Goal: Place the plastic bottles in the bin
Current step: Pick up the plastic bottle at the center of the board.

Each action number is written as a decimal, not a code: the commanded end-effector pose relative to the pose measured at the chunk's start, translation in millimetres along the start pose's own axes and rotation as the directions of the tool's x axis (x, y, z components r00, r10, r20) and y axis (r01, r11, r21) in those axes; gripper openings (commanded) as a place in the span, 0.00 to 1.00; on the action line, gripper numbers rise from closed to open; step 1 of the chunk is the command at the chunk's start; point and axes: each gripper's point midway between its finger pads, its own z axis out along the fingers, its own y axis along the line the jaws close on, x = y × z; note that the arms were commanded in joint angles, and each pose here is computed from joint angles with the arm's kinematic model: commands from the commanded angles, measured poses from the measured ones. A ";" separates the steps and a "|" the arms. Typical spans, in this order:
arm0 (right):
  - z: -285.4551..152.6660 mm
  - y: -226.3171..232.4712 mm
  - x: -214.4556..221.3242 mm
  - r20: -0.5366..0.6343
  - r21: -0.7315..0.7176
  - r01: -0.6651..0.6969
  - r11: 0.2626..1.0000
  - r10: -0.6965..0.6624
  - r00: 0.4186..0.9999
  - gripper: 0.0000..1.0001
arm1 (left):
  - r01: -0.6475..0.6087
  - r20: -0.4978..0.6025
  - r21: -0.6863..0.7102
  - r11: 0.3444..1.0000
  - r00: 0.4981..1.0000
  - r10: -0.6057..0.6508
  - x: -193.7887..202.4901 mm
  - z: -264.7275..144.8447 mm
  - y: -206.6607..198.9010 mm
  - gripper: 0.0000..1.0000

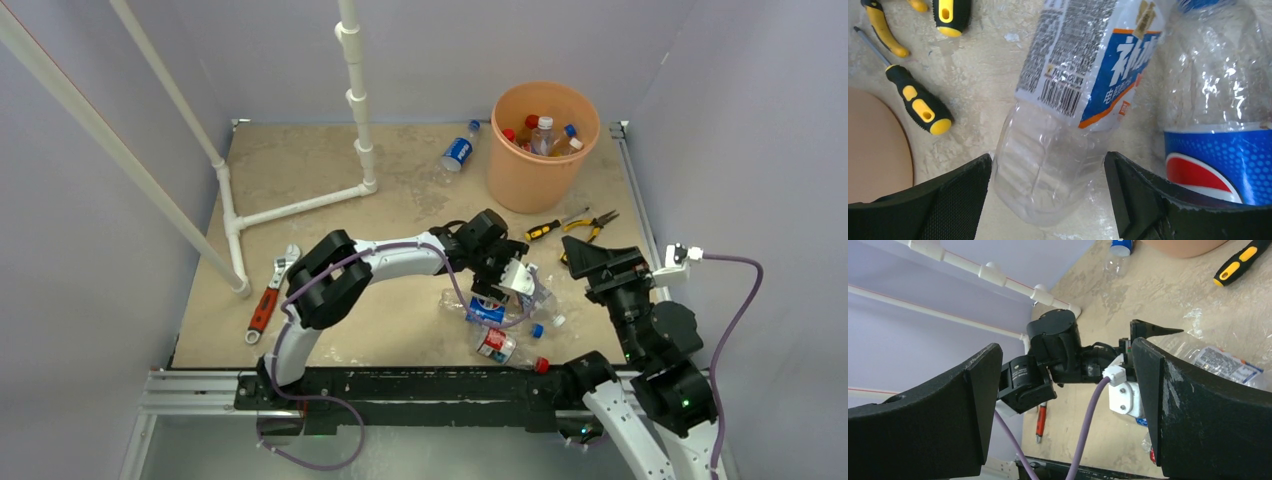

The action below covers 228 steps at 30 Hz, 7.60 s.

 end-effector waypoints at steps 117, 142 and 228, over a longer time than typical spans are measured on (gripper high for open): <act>38.6 192.2 86.4 -0.167 -0.798 0.226 0.559 -0.565 0.808 0.00 | 0.828 0.854 -0.116 0.548 0.365 -0.370 -135.1 -286.4 -59.4 0.90; 18.3 169.2 107.7 -0.180 -0.850 0.253 0.462 -0.706 0.685 0.00 | 0.759 0.795 -0.186 0.625 0.490 -0.359 -173.4 -254.1 -5.6 0.99; 166.2 221.9 -197.9 0.595 0.299 0.511 0.806 -0.576 0.560 0.00 | 0.947 0.889 -0.300 0.113 0.320 -0.328 -58.3 -383.3 -66.7 0.96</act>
